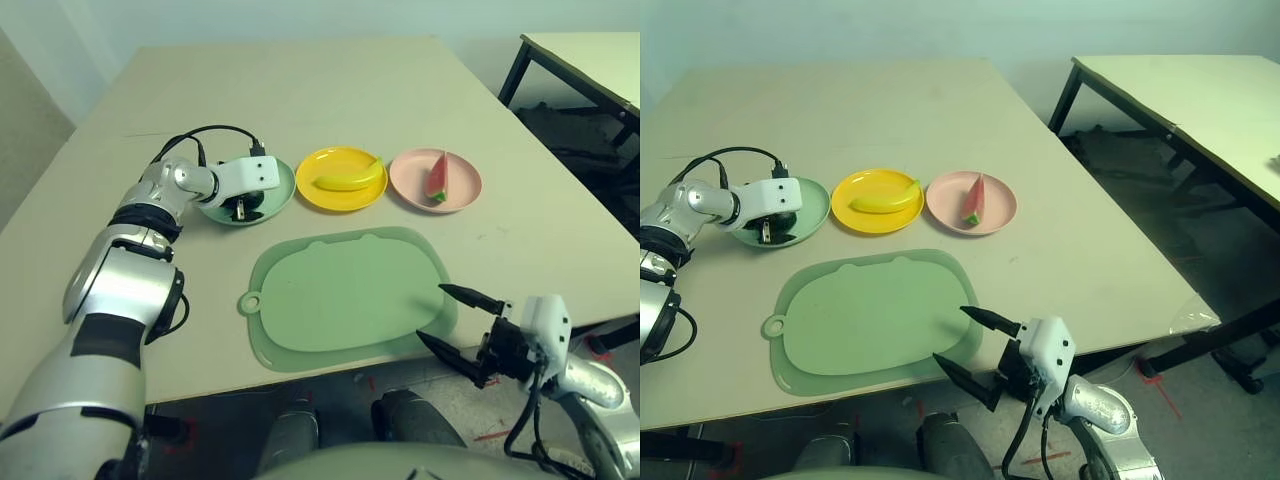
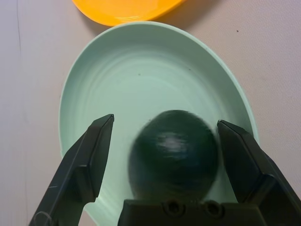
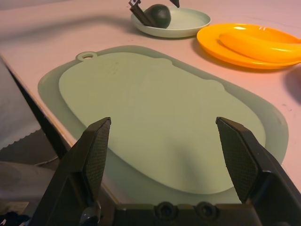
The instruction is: Place the fruits into color-matched plates.
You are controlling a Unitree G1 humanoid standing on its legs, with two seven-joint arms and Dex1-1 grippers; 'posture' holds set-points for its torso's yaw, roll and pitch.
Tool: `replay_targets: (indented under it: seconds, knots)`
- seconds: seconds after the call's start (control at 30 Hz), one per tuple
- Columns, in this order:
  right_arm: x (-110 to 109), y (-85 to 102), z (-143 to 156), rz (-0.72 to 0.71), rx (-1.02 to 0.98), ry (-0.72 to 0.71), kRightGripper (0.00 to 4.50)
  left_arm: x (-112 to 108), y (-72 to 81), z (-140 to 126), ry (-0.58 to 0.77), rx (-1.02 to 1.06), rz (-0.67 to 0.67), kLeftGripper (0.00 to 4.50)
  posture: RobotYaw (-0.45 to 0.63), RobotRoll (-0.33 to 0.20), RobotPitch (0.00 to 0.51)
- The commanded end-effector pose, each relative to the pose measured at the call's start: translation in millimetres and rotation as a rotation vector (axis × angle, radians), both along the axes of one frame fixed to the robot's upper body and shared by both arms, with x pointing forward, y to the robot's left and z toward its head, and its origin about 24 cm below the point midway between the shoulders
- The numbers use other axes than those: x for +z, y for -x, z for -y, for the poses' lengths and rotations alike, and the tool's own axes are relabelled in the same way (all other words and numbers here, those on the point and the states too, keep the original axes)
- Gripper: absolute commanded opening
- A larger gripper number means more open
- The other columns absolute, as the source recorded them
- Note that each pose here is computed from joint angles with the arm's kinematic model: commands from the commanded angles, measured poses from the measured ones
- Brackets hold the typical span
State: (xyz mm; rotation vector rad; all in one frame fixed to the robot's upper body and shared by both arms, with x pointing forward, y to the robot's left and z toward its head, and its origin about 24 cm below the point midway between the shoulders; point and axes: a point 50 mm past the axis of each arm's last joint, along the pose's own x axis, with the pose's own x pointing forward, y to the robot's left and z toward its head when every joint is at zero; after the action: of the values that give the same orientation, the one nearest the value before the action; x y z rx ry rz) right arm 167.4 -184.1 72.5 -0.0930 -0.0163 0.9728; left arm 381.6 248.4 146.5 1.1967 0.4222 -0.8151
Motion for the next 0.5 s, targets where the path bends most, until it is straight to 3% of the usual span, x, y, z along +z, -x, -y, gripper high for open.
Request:
replay_targets:
  seconds: [0.03, 0.13, 0.27, 0.37, 0.5]
  knots:
    - [1, -5.5, 2, 0.02, -0.056, -0.012, 4.5, 19, -0.4, -3, 0.079, -0.017, 0.051, 4.47, -0.14, 0.0, 0.043]
    - [6, -11.8, 5, 0.062, -0.127, -0.025, 4.5, 33, 2.0, -8, 0.176, -0.027, 0.084, 4.47, -0.13, 0.0, 0.052]
    - [5, -17.1, 35, 0.109, -0.391, -0.024, 4.5, 57, 13.8, -25, 0.449, -0.013, 0.173, 4.47, -0.11, 0.0, 0.061]
    - [0, -12.5, 54, 0.119, -0.528, -0.035, 4.5, 61, 30.2, -39, 0.596, 0.031, 0.241, 4.47, -0.09, 0.0, 0.07]
    - [-8, -5.2, 80, 0.117, -0.701, -0.052, 4.5, 49, 61.9, -54, 0.817, 0.166, 0.327, 4.47, -0.03, 0.0, 0.09]
